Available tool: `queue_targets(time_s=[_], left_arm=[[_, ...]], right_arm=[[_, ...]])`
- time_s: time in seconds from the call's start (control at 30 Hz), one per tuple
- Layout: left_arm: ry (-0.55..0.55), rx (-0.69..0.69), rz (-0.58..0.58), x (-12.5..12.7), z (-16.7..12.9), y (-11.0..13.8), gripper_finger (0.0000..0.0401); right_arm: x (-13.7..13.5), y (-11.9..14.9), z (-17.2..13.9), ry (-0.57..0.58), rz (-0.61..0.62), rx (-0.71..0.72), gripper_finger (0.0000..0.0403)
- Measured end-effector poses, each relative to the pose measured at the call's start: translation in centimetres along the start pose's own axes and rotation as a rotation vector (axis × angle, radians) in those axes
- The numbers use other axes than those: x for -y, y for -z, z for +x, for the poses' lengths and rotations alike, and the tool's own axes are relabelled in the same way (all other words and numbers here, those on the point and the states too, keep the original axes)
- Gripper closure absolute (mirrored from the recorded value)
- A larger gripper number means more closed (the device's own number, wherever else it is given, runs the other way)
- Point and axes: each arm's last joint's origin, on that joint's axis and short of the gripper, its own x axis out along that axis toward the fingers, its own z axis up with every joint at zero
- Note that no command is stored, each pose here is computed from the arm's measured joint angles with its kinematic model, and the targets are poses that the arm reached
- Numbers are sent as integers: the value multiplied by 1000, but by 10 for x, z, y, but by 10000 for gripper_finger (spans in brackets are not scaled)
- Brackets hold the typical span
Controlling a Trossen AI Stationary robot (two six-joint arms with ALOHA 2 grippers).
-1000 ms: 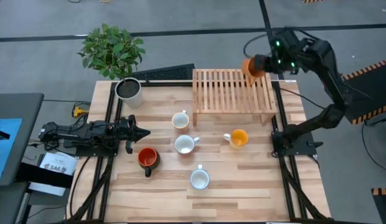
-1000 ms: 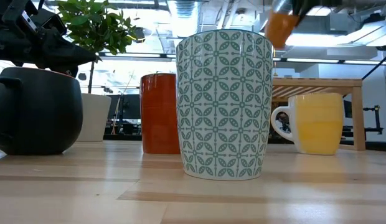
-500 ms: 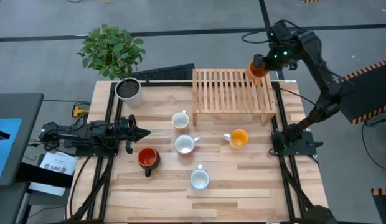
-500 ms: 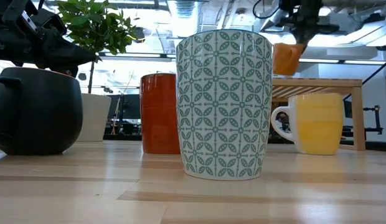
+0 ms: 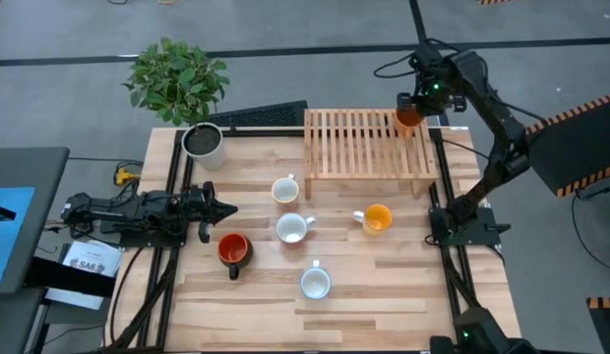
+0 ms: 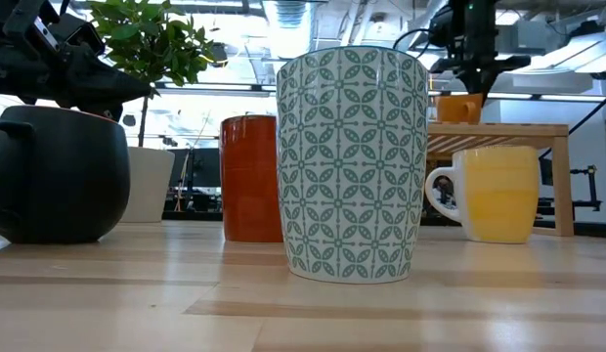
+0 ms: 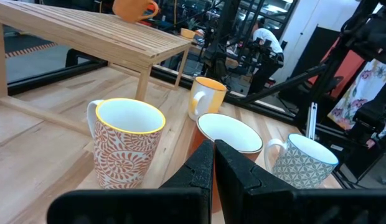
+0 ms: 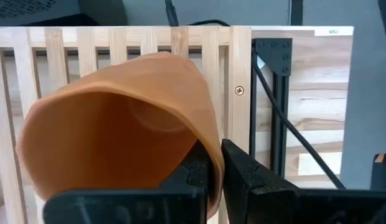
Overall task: Place coffee mugs
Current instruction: Put the orange mug on the shelf, then put the orange patterned mug on the shelf
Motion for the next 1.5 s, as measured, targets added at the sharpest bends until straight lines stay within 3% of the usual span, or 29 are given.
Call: queue_targets(time_s=[0.2,0.47,0.63,1.0,1.33,1.5], left_arm=[[0,0,0,0,0,0,401],[0,0,0,0,0,0,401],[0,0,0,0,0,0,401],[0,0,0,0,0,0,401],[0,0,0,0,0,0,401],[0,0,0,0,0,0,401]], right_arm=[[0,-1,2,3,3,-9,359],[0,-2,3,6,11,-11,246],[-1,-2,3,2,32,-13,209],[0,-3,-6,-52,40,77,199],[10,10,-34,-128,69,198,199],[7,27,-61,-235,21,329,198]])
